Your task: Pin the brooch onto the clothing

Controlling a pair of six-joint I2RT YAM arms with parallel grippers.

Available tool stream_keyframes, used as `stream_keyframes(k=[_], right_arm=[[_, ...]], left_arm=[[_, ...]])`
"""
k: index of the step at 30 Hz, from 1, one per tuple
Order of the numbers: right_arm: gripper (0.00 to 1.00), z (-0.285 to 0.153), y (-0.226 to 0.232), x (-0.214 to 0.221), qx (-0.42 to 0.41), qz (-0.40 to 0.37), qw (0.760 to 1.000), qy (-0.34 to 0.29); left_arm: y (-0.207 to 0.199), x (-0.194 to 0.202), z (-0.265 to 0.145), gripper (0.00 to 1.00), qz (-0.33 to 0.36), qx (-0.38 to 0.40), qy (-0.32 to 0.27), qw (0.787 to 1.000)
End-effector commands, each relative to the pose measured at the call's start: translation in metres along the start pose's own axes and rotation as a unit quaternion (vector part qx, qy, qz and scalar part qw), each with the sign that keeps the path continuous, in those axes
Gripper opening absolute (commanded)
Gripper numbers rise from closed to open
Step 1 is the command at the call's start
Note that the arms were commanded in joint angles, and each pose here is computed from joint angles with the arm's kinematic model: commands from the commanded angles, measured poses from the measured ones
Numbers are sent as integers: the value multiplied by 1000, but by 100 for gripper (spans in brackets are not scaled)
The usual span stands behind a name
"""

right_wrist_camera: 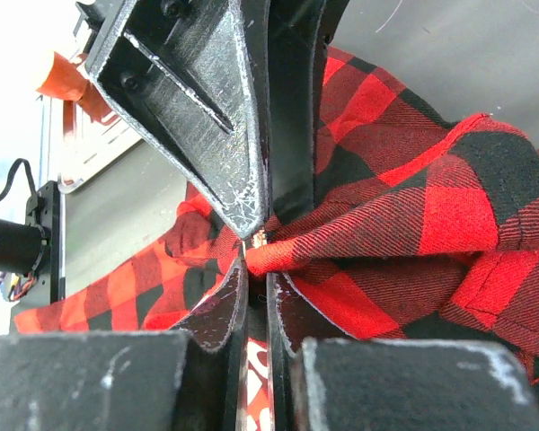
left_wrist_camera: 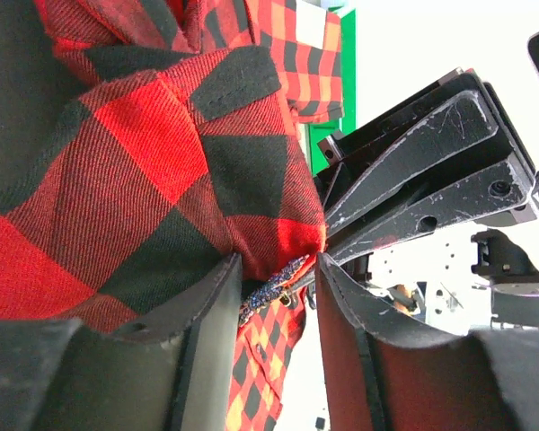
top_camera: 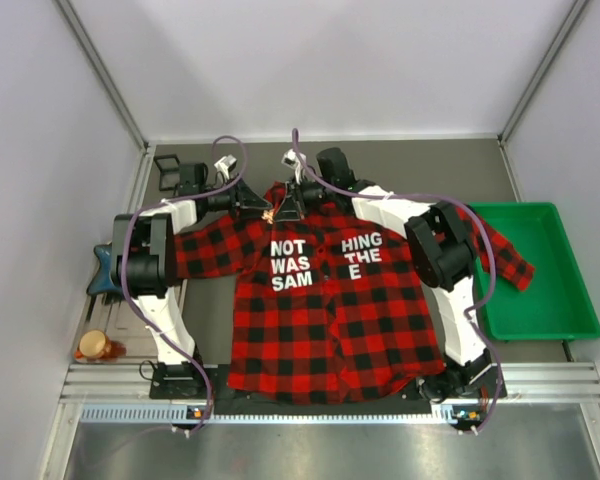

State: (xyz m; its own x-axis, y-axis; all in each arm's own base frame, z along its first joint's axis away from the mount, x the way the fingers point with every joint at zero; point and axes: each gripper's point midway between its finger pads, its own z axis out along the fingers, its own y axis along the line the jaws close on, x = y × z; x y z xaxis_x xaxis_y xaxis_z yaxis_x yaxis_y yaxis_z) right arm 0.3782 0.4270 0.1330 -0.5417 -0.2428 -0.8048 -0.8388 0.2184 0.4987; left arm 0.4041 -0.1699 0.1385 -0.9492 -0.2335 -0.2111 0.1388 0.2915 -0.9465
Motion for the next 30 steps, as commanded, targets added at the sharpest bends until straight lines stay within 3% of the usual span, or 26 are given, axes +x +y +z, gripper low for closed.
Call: stream_keyframes(k=[1,13,20,30], right_arm=[[0,-5,23,-35,-28,-62,997,-40],[0,-10,18,-42,-15,-39,997,-59],[0,-16,13,-46,-14,-8,997,-72],[0,-19,15,-54,-25,23,995,-90]], left_arm=[[-29,-11,-7,44,52,52,-31,997],[-48,-12,-20,37,50,115,-82,989],[-54,-8,-35,45,77,142,-110,981],[-45,3,-36,47,81,133,-116,981]])
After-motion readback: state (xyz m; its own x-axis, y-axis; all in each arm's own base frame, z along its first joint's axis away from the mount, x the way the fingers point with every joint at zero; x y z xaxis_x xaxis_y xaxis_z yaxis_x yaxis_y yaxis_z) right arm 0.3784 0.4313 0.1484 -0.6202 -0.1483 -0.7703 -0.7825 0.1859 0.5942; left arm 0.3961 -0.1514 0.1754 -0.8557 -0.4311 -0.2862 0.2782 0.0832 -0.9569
